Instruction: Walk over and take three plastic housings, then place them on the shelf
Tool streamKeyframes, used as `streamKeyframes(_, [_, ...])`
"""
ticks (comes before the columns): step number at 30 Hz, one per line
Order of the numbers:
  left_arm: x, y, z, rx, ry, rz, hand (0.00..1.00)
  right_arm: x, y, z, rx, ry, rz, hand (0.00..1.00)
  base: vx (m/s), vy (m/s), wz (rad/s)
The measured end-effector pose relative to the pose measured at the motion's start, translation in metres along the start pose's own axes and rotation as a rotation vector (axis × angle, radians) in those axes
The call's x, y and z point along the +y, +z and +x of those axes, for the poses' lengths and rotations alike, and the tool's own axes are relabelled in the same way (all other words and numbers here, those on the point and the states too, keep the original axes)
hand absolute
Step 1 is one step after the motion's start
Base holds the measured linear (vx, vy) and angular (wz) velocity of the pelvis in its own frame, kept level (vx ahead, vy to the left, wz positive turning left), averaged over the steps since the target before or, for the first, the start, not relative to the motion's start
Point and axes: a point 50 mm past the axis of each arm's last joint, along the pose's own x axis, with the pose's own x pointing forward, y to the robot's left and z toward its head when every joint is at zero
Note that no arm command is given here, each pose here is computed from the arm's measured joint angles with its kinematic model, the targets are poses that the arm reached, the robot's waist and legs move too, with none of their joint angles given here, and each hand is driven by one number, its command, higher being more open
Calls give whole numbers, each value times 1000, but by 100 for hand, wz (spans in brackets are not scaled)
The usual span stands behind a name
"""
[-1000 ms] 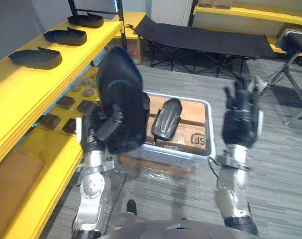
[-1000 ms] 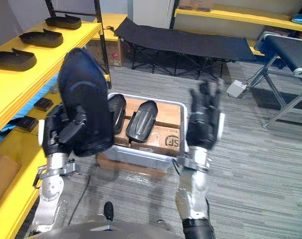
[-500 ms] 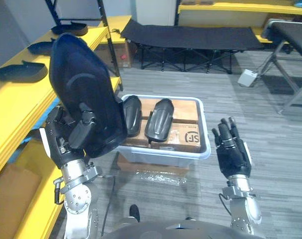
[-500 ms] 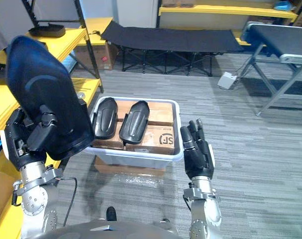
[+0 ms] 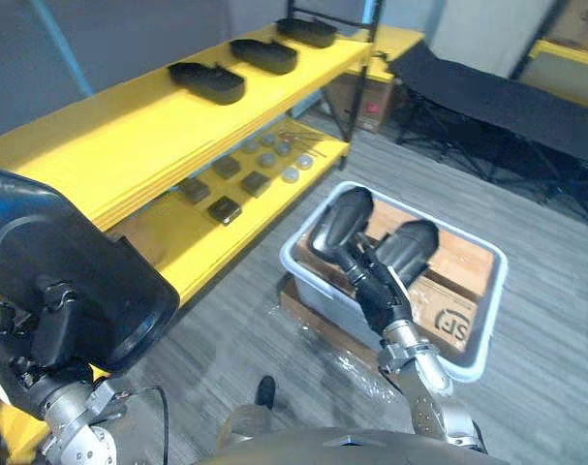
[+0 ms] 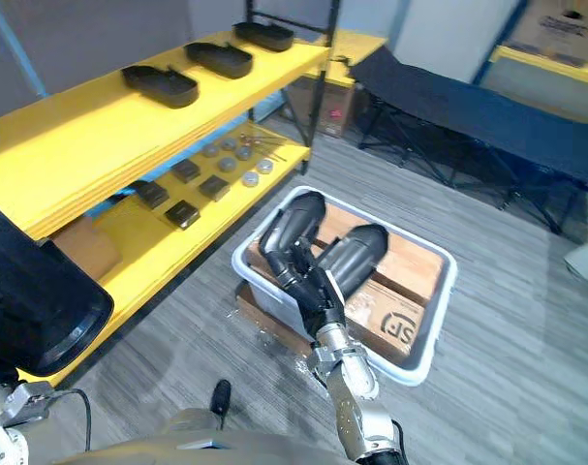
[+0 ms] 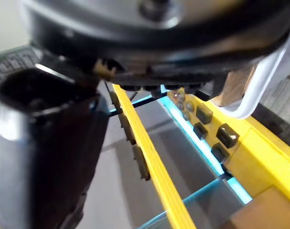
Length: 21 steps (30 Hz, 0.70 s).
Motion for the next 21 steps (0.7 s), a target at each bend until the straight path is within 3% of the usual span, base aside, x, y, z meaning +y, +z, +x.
streamKeyframes(3, [-1, -2, -3, 24, -54, -44, 0, -14, -5, -12, 28, -86, -39, 100, -46, 94, 106])
streamKeyframes(8, [2, -5, -8, 49, -32, -68, 0, -10, -10, -14, 50, -48, -61, 100, -79, 104, -18])
streamKeyframes(12, [-7, -8, -7, 55, -58, -97, 0, -6, -10, -13, 48, -30, -68, 100, -82, 73, -29])
streamKeyframes(16, [-18, -8, -1, 33, -75, -127, 0, 5, -17, 3, 92, 18, -250, 100, 4, 69, -4])
streamKeyframes(21, [-33, -4, 5, -31, -170, -47, 0, -6, -15, 7, 83, -71, -308, 100, 139, 154, 86])
